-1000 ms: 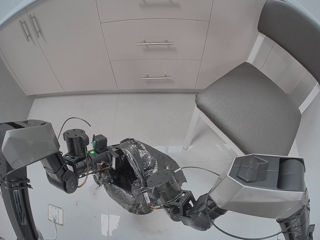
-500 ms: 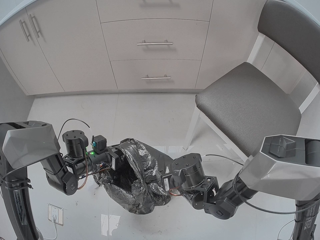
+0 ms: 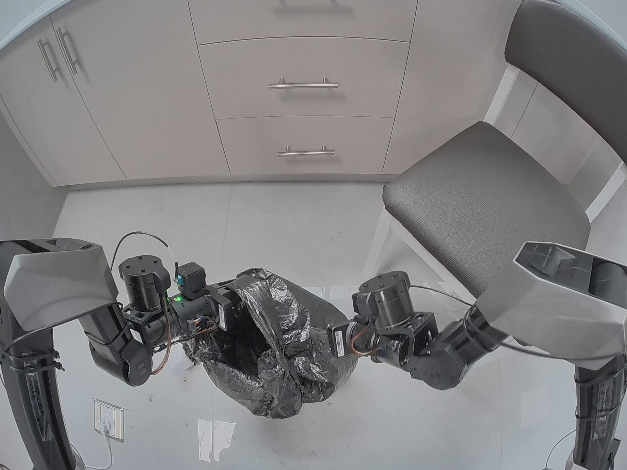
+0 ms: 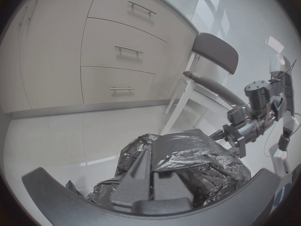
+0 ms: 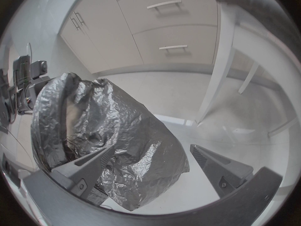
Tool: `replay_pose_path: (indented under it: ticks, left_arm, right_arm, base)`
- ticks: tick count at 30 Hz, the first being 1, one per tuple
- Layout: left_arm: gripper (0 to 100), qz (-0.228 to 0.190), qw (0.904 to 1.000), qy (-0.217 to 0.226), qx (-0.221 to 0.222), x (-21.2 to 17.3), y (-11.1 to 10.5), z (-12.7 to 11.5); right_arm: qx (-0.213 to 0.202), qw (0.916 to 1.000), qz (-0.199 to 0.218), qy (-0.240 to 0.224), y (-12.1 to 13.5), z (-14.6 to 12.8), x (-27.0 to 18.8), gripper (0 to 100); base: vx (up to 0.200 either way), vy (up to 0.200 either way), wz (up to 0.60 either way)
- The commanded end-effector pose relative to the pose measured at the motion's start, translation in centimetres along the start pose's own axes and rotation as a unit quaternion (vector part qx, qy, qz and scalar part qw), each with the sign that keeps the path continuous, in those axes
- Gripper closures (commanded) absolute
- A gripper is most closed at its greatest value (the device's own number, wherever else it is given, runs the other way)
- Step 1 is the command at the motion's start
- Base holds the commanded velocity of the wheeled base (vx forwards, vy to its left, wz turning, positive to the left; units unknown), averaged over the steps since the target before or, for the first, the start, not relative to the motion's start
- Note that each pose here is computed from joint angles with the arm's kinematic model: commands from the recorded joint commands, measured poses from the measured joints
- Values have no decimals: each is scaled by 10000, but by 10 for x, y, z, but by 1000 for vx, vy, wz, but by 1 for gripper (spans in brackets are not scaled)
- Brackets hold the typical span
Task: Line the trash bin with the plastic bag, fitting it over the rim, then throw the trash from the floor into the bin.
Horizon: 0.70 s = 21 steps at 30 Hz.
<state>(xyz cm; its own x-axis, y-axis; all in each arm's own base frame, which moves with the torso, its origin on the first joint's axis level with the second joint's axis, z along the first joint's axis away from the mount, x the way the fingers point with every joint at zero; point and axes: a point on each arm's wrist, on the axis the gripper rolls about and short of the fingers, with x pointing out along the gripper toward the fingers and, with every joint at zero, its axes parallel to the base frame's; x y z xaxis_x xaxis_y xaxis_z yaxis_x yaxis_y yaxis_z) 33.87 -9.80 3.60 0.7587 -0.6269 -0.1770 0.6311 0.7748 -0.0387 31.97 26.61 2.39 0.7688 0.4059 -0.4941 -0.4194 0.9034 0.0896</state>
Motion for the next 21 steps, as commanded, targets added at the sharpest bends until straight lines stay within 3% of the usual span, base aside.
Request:
replay_pose_path:
  ticks: [1, 9, 21]
  left_arm:
    - [100, -55, 9997, -147, -182, -3, -6, 3]
    - [100, -55, 9997, -148, -190, -6, -6, 4]
    - [100, -31, 9995, -268, -148, -12, -7, 9]
  right_arm:
    - [543, 9979, 282, 206, -43, 27, 22, 0]
    - [756, 9966, 189, 255, -73, 26, 42, 0]
    - [783, 9949, 344, 526, -76, 13, 43, 0]
  base:
    - [0, 0, 0]
    - [0, 0, 0]
    - [0, 0, 0]
